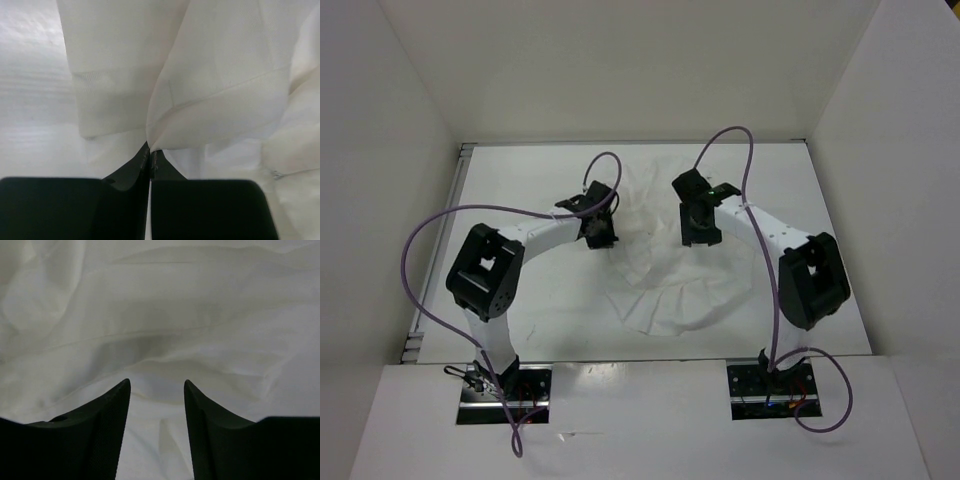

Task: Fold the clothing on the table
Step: Move the skirt to the center of the board, then flatten the skirt out

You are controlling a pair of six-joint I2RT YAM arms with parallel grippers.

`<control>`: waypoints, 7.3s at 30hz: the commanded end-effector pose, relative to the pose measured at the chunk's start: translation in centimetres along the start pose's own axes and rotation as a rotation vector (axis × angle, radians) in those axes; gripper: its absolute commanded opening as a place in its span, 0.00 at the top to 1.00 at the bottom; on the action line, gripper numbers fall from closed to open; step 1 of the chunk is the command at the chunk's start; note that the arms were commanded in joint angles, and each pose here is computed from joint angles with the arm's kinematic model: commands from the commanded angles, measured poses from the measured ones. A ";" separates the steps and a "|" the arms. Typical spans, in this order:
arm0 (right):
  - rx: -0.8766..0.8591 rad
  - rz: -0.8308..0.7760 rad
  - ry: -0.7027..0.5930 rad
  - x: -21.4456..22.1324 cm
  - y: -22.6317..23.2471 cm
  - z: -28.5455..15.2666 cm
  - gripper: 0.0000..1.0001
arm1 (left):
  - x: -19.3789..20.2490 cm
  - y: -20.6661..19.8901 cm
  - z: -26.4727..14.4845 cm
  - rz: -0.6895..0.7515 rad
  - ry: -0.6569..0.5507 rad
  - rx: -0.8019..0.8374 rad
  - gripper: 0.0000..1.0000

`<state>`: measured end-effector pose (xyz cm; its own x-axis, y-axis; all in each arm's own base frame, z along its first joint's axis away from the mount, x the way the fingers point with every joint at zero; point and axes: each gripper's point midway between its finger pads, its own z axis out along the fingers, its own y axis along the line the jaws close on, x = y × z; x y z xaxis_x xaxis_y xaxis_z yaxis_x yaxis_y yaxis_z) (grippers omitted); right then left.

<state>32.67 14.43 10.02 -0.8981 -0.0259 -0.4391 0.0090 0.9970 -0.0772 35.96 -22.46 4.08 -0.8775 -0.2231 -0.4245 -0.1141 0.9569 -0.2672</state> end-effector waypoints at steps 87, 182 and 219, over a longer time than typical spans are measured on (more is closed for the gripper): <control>-0.276 -0.195 -0.025 1.7 7.1 -9.4 0.53 | -10.2 5.1 1.4 -0.088 -0.067 0.119 1.00; -0.487 -0.490 -0.217 -1.8 15.8 -10.6 1.00 | -12.1 8.0 2.5 -0.116 -0.008 0.180 1.00; -0.970 -0.329 -0.460 -2.2 16.0 -30.9 1.00 | -11.8 6.7 -13.7 -0.253 -0.346 0.331 0.10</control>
<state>25.94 32.32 28.84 -0.6286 -0.2124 -0.7482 -0.6255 0.7097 0.3240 39.72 -11.25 24.09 -0.5620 -0.5189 -0.6442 0.0165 0.7716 -0.6359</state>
